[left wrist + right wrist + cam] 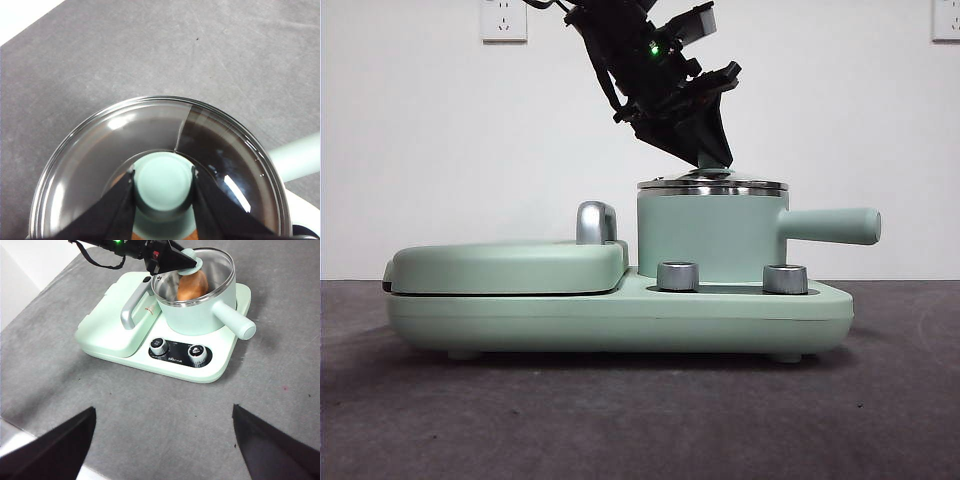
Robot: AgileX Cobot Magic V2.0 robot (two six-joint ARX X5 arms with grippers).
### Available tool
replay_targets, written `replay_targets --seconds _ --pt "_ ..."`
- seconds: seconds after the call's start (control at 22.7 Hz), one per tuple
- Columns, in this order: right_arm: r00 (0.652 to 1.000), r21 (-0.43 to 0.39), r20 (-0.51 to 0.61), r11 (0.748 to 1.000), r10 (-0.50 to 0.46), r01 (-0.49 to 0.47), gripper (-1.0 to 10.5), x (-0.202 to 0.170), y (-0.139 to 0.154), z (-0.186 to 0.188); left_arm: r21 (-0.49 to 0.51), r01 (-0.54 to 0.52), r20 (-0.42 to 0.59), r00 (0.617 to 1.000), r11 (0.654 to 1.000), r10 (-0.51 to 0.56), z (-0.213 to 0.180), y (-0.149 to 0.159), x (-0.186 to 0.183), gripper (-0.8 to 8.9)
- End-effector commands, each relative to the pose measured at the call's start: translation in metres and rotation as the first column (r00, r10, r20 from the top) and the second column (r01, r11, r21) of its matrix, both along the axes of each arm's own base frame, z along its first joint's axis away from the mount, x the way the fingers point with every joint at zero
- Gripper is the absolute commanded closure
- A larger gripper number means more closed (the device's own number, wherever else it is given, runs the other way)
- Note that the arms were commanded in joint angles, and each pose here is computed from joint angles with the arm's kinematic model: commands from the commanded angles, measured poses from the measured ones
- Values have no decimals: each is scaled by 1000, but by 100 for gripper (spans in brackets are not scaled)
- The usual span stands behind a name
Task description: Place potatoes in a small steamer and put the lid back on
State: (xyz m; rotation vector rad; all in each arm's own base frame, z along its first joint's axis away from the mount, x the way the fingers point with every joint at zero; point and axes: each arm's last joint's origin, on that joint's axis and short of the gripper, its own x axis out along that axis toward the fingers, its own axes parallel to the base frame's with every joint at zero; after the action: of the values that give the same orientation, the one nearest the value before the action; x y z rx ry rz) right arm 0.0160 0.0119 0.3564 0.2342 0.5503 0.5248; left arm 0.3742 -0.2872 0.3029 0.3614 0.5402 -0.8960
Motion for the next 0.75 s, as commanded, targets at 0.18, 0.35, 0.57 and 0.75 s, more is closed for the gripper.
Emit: replay_targets --seconds 0.18,0.35,0.57,0.75 --pt "1000 18 11 1000 4 -4 513 -1 0 3 -4 43 40 998 999 -42 0 -9 2 800" --pt "1000 19 11 1000 4 -4 513 -1 0 3 -4 42 39 998 999 -42 0 -9 2 779" --pt "1000 19 11 1000 4 -4 512 -1 0 3 -13 30 20 999 999 -30 0 -9 1 453" --pt "1000 18 11 1000 4 -4 513 -1 0 3 -62 -19 -29 999 998 17 7 -7 -2 394"
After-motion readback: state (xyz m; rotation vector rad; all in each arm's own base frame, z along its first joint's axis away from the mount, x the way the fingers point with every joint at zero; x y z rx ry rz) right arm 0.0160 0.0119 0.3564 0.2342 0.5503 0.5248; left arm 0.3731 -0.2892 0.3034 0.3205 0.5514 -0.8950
